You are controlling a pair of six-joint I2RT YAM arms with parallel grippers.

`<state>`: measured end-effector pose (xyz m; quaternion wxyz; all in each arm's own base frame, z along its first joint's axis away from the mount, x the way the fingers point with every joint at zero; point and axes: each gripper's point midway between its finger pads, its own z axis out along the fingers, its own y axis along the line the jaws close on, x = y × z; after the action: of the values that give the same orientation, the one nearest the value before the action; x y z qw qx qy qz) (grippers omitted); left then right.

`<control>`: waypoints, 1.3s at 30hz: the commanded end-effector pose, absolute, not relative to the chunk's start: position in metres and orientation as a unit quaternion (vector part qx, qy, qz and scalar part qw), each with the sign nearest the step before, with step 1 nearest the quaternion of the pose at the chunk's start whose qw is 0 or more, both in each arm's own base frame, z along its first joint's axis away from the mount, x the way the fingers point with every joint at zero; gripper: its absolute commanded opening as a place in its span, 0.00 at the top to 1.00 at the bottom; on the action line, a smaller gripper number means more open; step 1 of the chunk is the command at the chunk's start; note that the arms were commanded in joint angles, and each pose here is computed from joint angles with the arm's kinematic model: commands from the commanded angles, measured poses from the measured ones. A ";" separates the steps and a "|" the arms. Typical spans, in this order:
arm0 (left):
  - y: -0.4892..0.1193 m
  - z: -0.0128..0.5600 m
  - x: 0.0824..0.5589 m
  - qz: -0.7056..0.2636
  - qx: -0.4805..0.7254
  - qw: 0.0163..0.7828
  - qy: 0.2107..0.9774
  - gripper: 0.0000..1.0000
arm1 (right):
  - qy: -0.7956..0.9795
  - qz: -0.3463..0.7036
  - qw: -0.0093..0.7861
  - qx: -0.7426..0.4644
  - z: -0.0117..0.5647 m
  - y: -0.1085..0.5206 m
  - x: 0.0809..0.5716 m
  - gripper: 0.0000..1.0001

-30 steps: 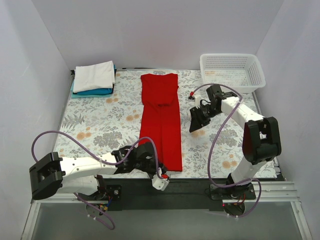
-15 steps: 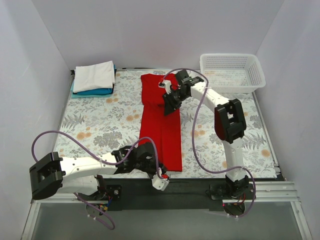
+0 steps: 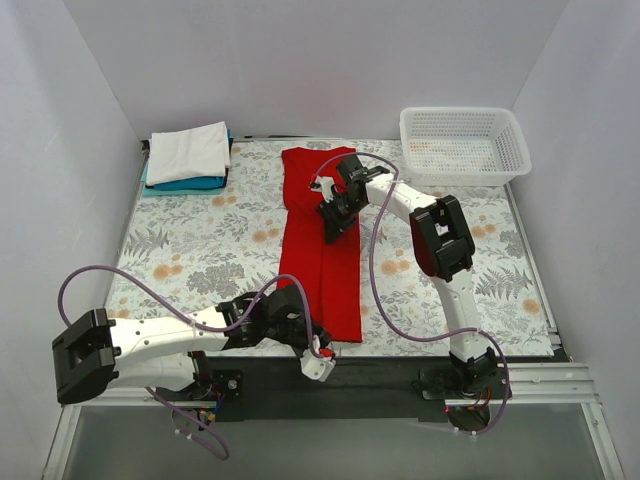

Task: Fold and stack the t-shirts
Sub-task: Fold the tshirt

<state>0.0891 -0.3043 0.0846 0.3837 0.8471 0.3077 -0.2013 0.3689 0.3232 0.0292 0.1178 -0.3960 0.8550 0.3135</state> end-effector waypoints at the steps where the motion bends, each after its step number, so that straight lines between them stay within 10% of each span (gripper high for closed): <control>1: -0.303 0.103 0.083 -0.211 0.845 0.394 0.295 1.00 | 0.867 0.274 0.139 -0.393 0.014 0.318 0.389 0.71; 29: -0.294 0.040 0.072 -0.239 0.841 0.347 0.339 1.00 | 0.852 0.312 0.154 -0.392 0.041 0.331 0.388 0.64; 39: -0.314 0.079 0.086 -0.251 0.796 0.389 0.389 0.76 | 0.838 0.334 0.189 -0.387 0.111 0.300 0.375 0.49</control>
<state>0.0810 -0.2957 0.0377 0.3440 0.8266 0.3802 -0.2322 0.3677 0.3185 0.0528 0.1366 -0.3893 0.8524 0.3214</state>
